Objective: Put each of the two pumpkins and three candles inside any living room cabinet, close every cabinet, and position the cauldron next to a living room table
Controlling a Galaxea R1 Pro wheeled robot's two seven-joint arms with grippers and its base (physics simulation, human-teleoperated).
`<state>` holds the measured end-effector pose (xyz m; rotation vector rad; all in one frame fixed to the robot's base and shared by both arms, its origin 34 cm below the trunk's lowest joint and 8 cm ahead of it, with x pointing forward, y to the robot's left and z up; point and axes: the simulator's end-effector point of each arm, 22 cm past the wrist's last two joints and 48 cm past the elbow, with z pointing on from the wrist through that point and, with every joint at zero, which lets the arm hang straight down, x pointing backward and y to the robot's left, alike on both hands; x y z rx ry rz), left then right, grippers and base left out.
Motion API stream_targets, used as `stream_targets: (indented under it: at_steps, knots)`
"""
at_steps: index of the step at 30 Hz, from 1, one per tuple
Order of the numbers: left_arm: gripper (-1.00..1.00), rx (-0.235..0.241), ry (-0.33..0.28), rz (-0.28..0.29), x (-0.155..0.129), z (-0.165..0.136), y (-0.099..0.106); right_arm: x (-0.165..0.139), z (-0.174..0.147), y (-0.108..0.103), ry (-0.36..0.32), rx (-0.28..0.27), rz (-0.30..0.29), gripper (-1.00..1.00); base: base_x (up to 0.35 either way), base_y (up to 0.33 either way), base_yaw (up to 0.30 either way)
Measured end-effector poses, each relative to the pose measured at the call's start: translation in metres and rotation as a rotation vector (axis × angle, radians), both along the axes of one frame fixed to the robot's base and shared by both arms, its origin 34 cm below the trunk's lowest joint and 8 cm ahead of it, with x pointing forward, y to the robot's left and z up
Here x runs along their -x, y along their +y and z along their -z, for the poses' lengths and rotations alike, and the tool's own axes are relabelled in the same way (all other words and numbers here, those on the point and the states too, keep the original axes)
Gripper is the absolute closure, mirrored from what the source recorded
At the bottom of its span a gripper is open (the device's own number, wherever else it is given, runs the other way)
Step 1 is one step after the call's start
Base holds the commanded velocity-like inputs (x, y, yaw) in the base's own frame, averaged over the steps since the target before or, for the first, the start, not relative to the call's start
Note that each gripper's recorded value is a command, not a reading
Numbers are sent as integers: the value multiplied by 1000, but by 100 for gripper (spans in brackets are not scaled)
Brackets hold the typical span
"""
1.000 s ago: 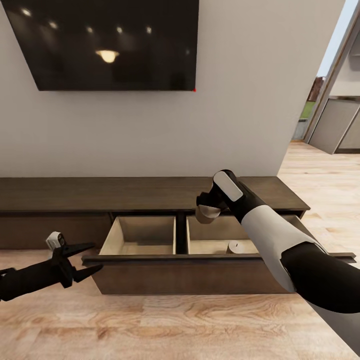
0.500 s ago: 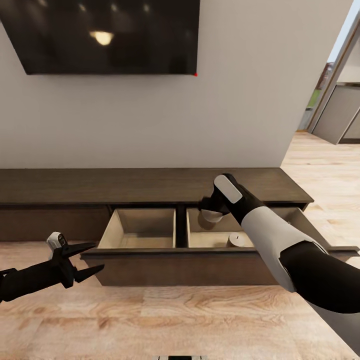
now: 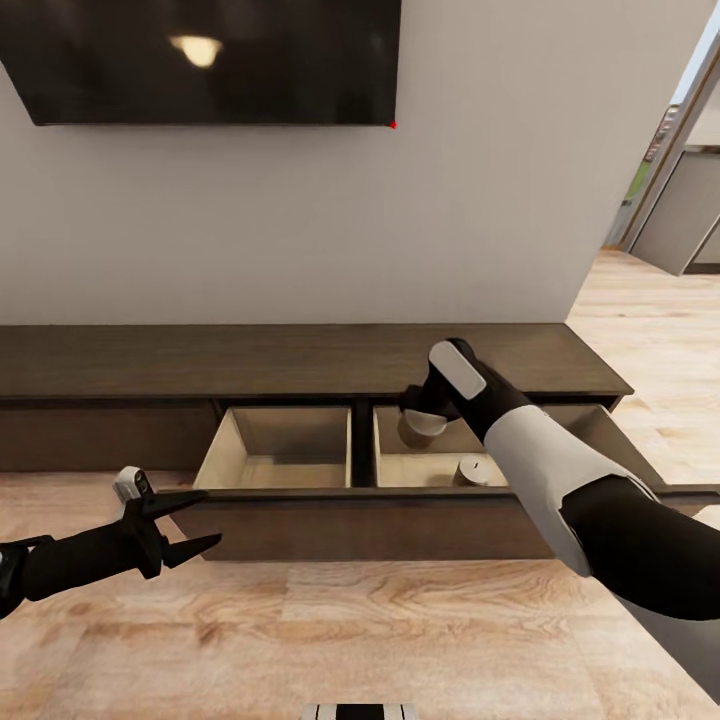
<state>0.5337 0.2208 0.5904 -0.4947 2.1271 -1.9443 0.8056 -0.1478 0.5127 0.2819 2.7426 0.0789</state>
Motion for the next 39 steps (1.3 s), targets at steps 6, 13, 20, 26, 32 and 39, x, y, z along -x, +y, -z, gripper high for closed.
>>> stream_targets:
  at_steps: [6, 13, 20, 26, 32, 39]
  knots:
    - [-100, -9, -2, 2, 0, 2, 0, -6, -7, -6, -22, 36, -5, 100, 0, 0, 0]
    - [-100, -10, -2, 2, 0, 2, 0, -6, -7, -6, -23, 40, -5, 100, 0, 0, 0]
    - [-100, -10, -2, 2, 0, 2, 0, -6, -6, -6, -21, 39, -6, 100, 0, 0, 0]
    - [-100, -10, 10, 2, -1, 8, 0, -5, 4, -6, -4, 38, -7, 100, 0, 0, 0]
    - [-100, -10, 35, 2, -3, 20, 0, -5, 23, -6, 22, 38, -7, 100, 0, 0, 0]
    - [-100, -11, 63, 3, -4, 34, 0, -4, 45, -6, 51, 36, -8, 100, 0, 0, 0]
